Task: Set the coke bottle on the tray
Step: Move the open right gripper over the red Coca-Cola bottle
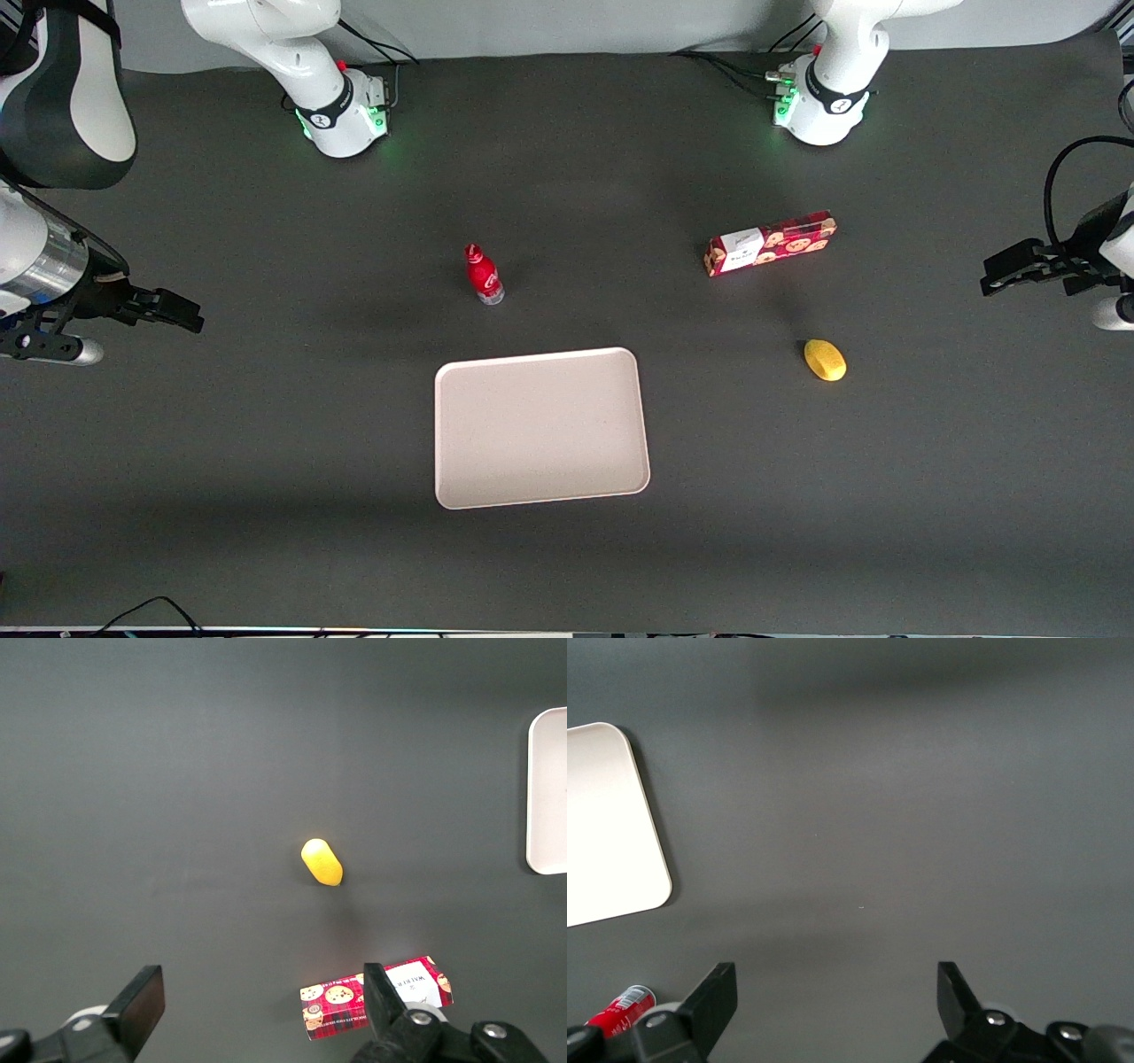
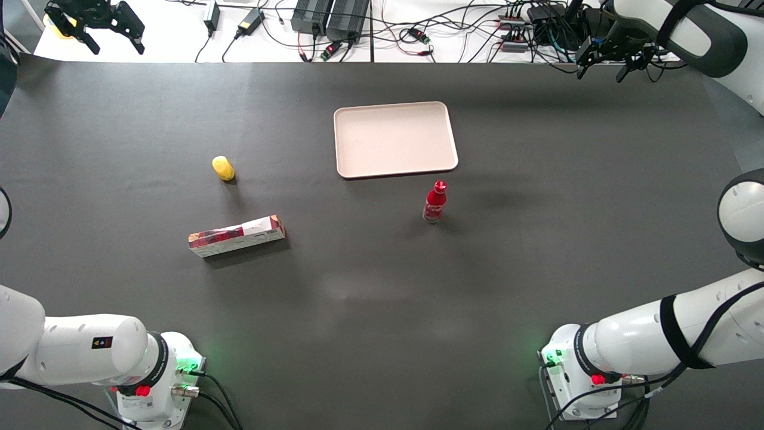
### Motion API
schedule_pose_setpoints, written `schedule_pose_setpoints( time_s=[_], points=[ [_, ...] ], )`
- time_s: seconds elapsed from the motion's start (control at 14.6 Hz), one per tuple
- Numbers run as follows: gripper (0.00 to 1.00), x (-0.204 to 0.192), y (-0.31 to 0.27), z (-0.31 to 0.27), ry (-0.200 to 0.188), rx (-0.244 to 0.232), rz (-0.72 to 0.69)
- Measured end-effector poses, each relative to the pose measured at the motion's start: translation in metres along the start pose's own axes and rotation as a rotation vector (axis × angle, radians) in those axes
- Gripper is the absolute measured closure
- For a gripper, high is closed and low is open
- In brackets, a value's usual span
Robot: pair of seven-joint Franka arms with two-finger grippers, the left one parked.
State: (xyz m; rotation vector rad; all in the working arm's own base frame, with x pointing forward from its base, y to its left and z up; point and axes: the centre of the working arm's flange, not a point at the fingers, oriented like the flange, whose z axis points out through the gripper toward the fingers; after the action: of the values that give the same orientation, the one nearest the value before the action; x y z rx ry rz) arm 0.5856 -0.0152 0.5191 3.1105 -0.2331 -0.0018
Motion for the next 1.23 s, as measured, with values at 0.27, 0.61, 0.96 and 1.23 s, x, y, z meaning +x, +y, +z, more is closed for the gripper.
schedule_pose_setpoints(
  time_s=[0.27, 0.61, 0.96, 1.23],
  points=[
    [0.0, 0.0, 0.0, 0.0, 0.0, 0.0, 0.0],
    [0.0, 0.0, 0.0, 0.0, -0.002, 0.0, -0.001],
    [0.0, -0.009, -0.026, -0.001, -0.035, 0.026, -0.04],
    [0.0, -0.035, -0.109, -0.005, -0.067, 0.05, -0.184]
  ],
)
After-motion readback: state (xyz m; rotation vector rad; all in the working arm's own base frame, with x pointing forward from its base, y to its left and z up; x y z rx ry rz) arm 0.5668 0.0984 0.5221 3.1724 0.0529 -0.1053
